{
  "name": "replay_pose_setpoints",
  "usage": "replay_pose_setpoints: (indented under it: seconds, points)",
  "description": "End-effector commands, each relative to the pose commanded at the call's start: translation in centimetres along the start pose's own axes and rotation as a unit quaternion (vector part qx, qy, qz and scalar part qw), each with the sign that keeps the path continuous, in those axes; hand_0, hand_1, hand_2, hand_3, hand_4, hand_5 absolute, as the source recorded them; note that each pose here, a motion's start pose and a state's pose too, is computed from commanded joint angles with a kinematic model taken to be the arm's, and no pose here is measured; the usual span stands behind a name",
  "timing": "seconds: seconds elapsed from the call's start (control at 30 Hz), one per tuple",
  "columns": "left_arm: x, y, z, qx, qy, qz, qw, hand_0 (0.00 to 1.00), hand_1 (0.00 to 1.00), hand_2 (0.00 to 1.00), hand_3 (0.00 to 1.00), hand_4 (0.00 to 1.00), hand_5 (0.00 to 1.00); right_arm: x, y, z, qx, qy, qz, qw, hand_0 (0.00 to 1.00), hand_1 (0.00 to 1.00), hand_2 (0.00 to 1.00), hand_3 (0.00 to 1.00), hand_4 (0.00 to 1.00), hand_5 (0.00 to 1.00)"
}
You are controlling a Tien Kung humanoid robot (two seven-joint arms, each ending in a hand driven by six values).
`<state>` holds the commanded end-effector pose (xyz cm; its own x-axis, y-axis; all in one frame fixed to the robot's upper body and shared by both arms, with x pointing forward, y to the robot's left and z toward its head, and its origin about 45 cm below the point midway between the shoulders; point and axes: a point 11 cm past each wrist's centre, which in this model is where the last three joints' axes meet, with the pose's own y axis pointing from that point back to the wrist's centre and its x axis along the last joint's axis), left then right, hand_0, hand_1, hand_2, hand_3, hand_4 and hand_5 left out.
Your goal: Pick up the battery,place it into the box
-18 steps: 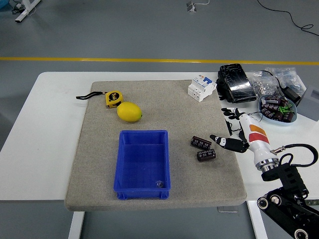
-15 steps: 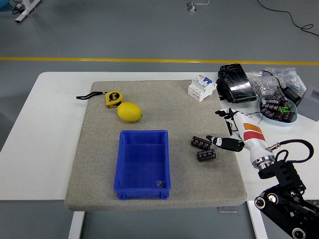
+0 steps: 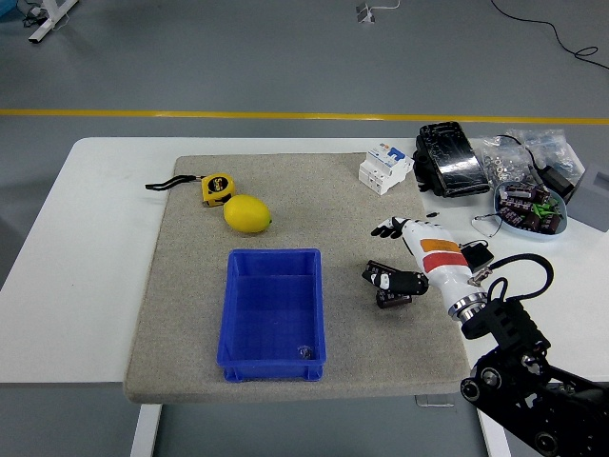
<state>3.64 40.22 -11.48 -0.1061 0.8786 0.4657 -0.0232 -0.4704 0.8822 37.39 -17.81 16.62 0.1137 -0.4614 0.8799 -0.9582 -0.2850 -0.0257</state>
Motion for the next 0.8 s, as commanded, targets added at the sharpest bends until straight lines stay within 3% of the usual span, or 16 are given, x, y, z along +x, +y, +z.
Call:
replay_pose_setpoints:
  seconds: [0.8]
  points:
    - [0.1,0.0,0.6,-0.005,0.002,0.003,1.0,0.61,0.603,0.667,0.588,0.642,0.605,-1.8,-1.8,1.7,-0.015,0.06,-0.031,0.998,0.618,0.583,0.589,0.643,0.961,0.273]
